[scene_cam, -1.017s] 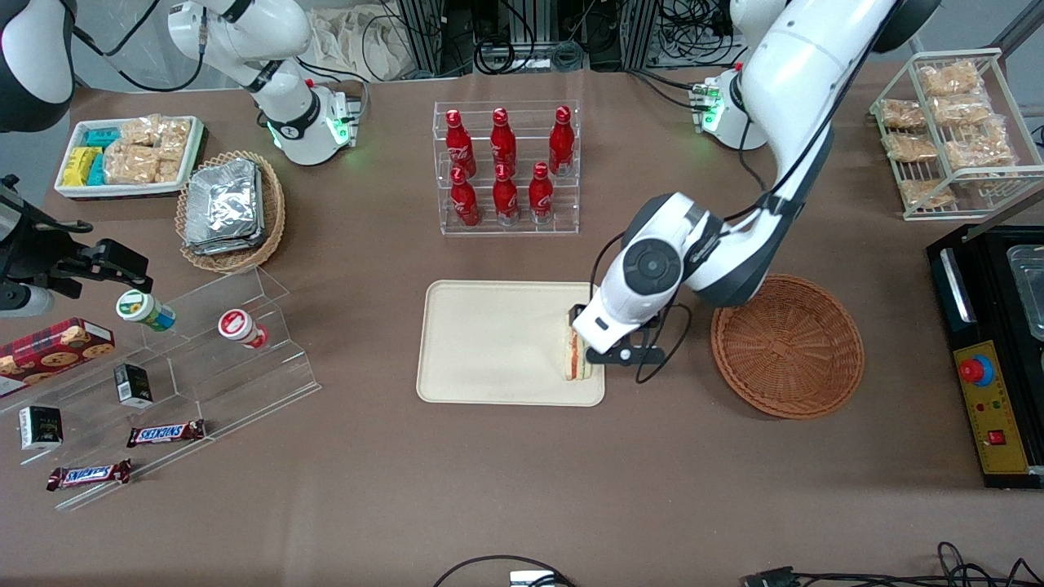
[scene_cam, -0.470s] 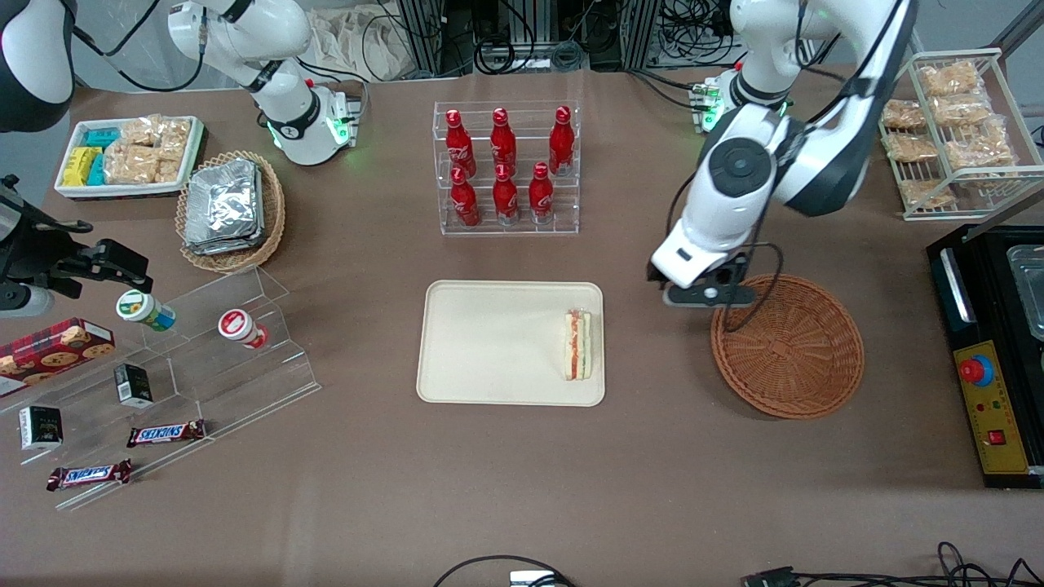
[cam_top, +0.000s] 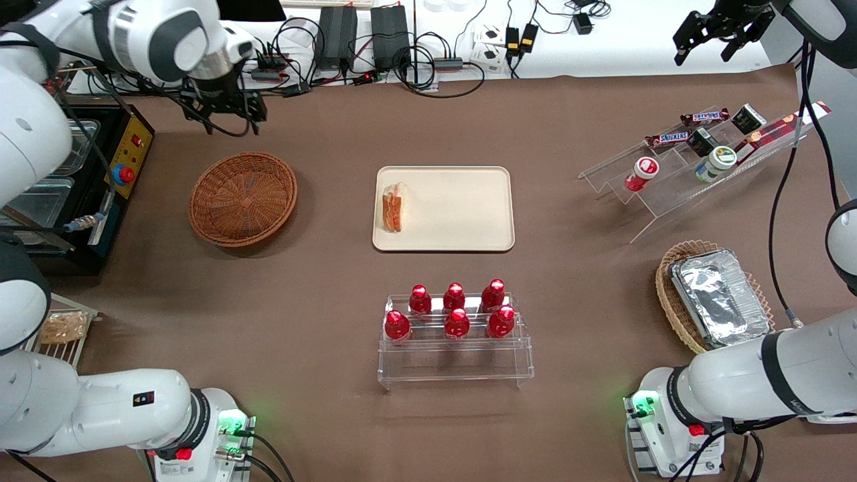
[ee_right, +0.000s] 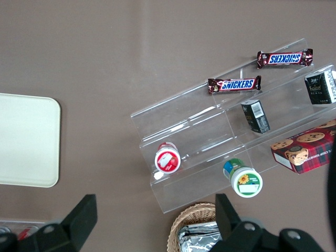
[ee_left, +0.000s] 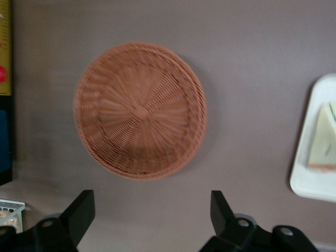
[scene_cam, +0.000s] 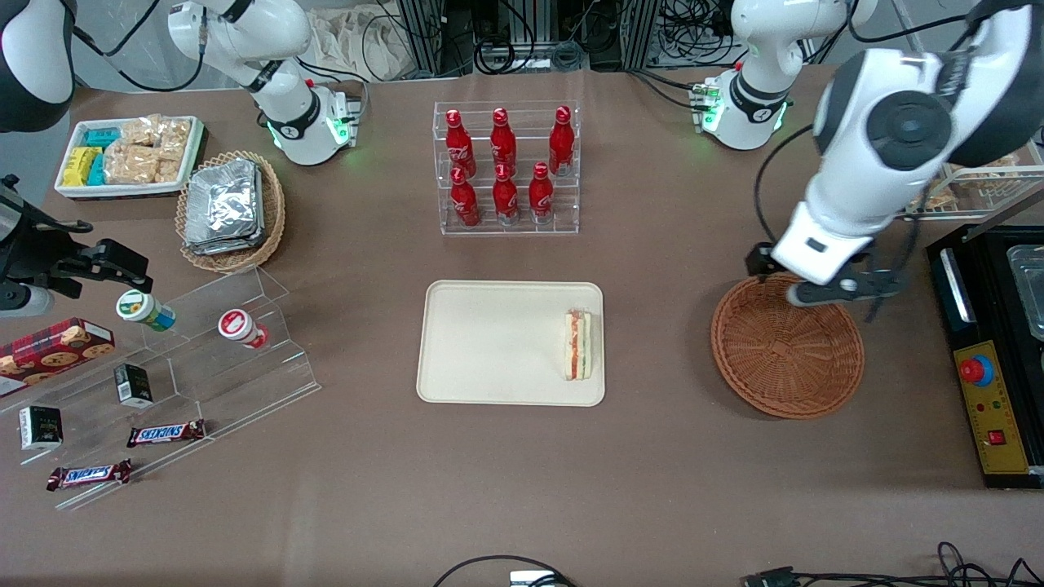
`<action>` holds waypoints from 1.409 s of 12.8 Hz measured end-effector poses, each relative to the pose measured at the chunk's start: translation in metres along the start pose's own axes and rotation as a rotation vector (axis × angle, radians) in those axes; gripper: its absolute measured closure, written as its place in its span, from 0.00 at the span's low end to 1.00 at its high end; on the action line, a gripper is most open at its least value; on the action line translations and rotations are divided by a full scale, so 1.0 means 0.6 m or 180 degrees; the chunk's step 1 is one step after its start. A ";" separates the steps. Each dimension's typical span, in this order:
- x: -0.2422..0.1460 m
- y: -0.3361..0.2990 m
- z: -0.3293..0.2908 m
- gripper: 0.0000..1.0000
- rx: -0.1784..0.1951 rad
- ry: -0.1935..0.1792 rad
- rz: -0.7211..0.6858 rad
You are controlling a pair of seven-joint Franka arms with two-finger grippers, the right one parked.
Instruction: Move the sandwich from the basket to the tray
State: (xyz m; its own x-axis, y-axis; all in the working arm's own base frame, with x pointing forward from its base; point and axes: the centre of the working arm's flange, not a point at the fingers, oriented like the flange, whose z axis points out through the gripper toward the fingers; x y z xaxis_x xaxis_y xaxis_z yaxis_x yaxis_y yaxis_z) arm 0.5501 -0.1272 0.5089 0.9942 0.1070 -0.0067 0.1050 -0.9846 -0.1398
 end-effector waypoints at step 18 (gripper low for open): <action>0.026 -0.233 -0.051 0.00 -0.0323 -0.0105 0.0241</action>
State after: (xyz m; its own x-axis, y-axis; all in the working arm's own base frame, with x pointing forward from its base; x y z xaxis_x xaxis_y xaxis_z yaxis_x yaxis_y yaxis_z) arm 0.5514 0.0076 0.5589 0.9983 0.0348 -0.0462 0.0331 -0.9988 -0.0369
